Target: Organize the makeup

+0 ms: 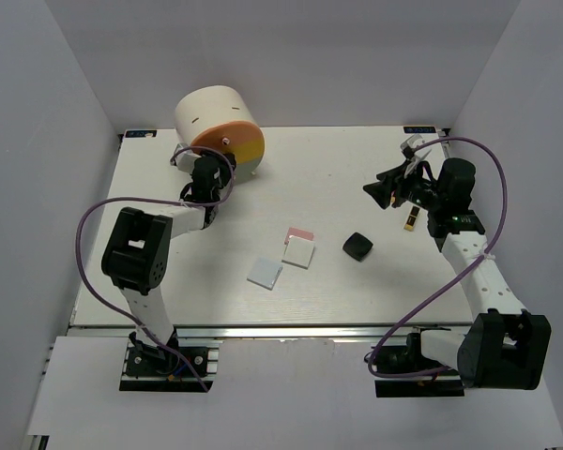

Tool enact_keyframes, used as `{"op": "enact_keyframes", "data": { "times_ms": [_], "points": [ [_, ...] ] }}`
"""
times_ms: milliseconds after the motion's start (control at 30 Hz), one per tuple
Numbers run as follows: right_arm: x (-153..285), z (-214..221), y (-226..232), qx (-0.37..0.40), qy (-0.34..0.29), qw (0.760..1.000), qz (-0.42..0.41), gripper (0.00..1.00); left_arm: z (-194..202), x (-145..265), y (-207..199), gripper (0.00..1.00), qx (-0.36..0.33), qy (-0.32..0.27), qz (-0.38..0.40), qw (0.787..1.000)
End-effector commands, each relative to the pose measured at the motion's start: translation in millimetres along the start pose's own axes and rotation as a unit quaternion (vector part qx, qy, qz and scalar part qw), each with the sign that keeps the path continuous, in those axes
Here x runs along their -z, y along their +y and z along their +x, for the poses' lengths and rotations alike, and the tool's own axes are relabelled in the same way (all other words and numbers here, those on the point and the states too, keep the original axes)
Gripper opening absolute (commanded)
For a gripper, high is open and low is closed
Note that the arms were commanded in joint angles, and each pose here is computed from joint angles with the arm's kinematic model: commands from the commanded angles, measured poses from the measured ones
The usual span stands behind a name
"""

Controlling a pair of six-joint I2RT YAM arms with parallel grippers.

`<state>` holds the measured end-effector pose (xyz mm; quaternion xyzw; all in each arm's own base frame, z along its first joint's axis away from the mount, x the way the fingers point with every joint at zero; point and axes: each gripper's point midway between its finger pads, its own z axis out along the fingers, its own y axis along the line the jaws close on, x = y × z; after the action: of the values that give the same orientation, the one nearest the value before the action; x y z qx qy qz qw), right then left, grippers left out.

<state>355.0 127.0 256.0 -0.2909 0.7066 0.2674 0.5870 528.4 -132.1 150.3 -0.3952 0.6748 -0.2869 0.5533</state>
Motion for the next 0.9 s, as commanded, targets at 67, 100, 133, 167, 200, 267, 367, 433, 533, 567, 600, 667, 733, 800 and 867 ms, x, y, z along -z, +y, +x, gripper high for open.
{"op": "enact_keyframes", "data": {
  "times_ms": [67,100,133,167,200,267,367,433,533,567,600,667,733,800,867],
  "points": [
    [3,-13,2,0.016,-0.021,1.0,-0.005,0.58,-18,-7,-16,0.43,0.019,-0.034,0.011,0.999],
    [3,-12,2,0.015,-0.02,1.0,-0.006,0.58,-18,-6,-17,0.41,0.02,-0.034,0.012,0.999],
    [3,-13,2,0.015,-0.021,1.0,-0.006,0.58,-18,-5,-18,0.37,0.022,-0.033,0.013,0.999],
    [3,-13,3,0.015,-0.021,1.0,-0.006,0.58,-17,-4,-17,0.35,0.021,-0.03,0.014,0.999],
    [3,-13,3,0.015,-0.021,1.0,-0.007,0.58,-17,-2,-18,0.34,0.023,-0.03,0.015,0.999],
    [4,-13,3,0.016,-0.02,1.0,-0.007,0.58,-15,2,-16,0.3,0.025,-0.028,0.017,0.999],
    [5,-13,4,0.019,-0.017,1.0,-0.007,0.57,-14,11,-14,0.26,0.032,-0.026,0.022,0.999],
    [7,-12,5,0.019,-0.015,1.0,-0.006,0.57,-13,19,-19,0.24,0.043,-0.022,0.033,0.998],
    [9,-10,6,0.02,-0.01,1.0,-0.004,0.57,-5,33,-24,0.2,0.052,-0.008,0.052,0.997],
    [10,-9,7,0.019,-0.009,1.0,-0.005,0.57,-3,37,-26,0.2,0.052,-0.004,0.056,0.997],
    [11,-8,8,0.017,-0.006,1.0,-0.004,0.57,6,44,-22,0.2,0.049,0.006,0.055,0.997],
    [12,-6,8,0.015,-0.003,1.0,0.0,0.57,6,57,-30,0.19,0.052,0.01,0.069,0.996],
    [14,-1,7,0.01,0.005,1.0,0.005,0.56,12,73,-31,0.19,0.052,0.017,0.076,0.996],
    [15,0,9,0.009,0.009,1.0,0.006,0.56,18,85,-30,0.19,0.05,0.025,0.077,0.995],
    [16,4,9,0.006,0.015,1.0,0.006,0.56,18,99,-25,0.2,0.05,0.028,0.077,0.995]
  ]
}}
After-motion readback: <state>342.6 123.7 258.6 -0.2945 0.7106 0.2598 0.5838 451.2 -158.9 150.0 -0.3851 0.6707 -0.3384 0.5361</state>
